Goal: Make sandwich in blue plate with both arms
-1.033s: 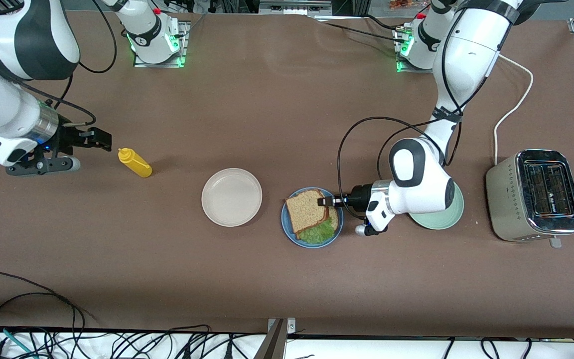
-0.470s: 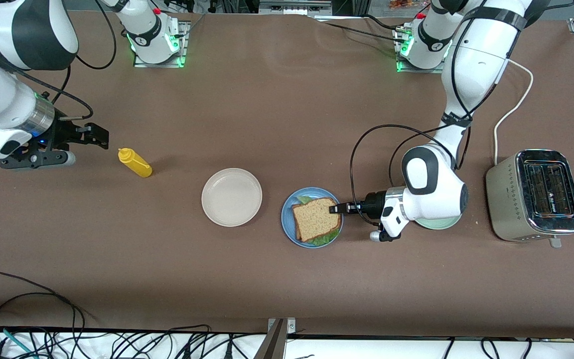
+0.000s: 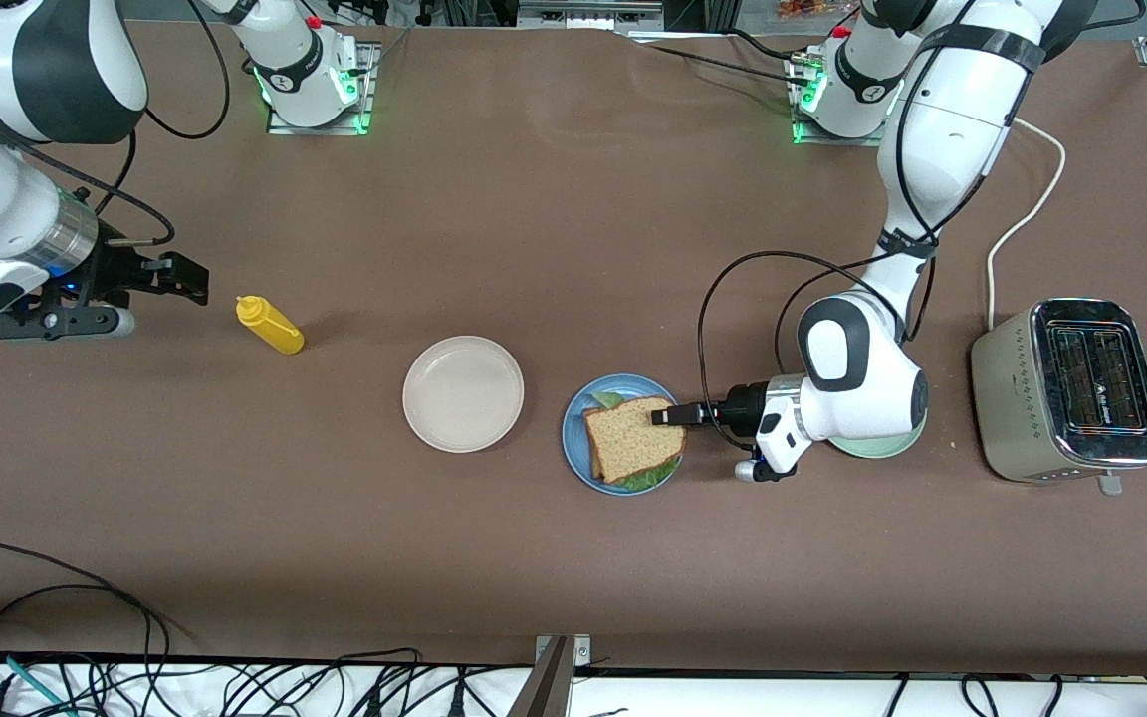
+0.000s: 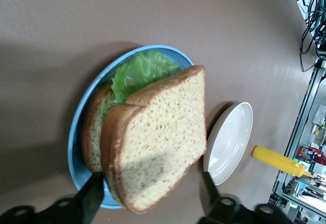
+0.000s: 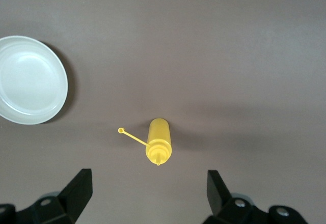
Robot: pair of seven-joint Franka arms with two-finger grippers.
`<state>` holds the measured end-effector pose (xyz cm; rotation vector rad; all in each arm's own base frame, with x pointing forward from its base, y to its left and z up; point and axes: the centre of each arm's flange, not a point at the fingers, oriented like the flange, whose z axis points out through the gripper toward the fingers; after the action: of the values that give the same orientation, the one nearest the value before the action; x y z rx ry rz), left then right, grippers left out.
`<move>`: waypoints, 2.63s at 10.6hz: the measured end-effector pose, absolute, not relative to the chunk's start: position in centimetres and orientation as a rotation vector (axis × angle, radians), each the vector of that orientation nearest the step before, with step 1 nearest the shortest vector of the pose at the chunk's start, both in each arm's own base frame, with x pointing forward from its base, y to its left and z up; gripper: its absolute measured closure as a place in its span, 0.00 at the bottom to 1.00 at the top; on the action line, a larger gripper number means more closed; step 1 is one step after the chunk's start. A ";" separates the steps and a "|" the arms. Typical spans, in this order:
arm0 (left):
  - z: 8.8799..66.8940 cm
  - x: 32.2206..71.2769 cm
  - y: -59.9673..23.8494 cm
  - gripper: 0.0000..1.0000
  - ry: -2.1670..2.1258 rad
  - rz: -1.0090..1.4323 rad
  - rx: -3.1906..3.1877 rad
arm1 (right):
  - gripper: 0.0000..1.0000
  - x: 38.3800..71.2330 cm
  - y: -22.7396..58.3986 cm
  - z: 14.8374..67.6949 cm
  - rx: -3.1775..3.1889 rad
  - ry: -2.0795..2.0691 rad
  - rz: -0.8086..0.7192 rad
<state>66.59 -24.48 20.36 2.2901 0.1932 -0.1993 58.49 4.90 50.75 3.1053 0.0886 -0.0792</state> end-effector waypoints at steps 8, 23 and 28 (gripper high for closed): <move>20.1 67.1 -22.9 0.00 0.171 -0.162 2.305 | 0.00 58.6 5.0 50.9 3.107 0.030 -0.060; 49.9 62.1 -0.6 0.00 -0.211 0.143 2.883 | 0.00 59.0 5.5 50.9 3.110 -0.071 -0.033; 59.1 55.4 -1.3 0.00 -0.119 0.038 3.057 | 0.00 59.1 5.4 50.6 3.110 -0.072 -0.041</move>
<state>55.36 -1.26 59.09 3.0565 -0.1186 0.0381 59.11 5.42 50.62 3.1096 -0.0717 -0.0413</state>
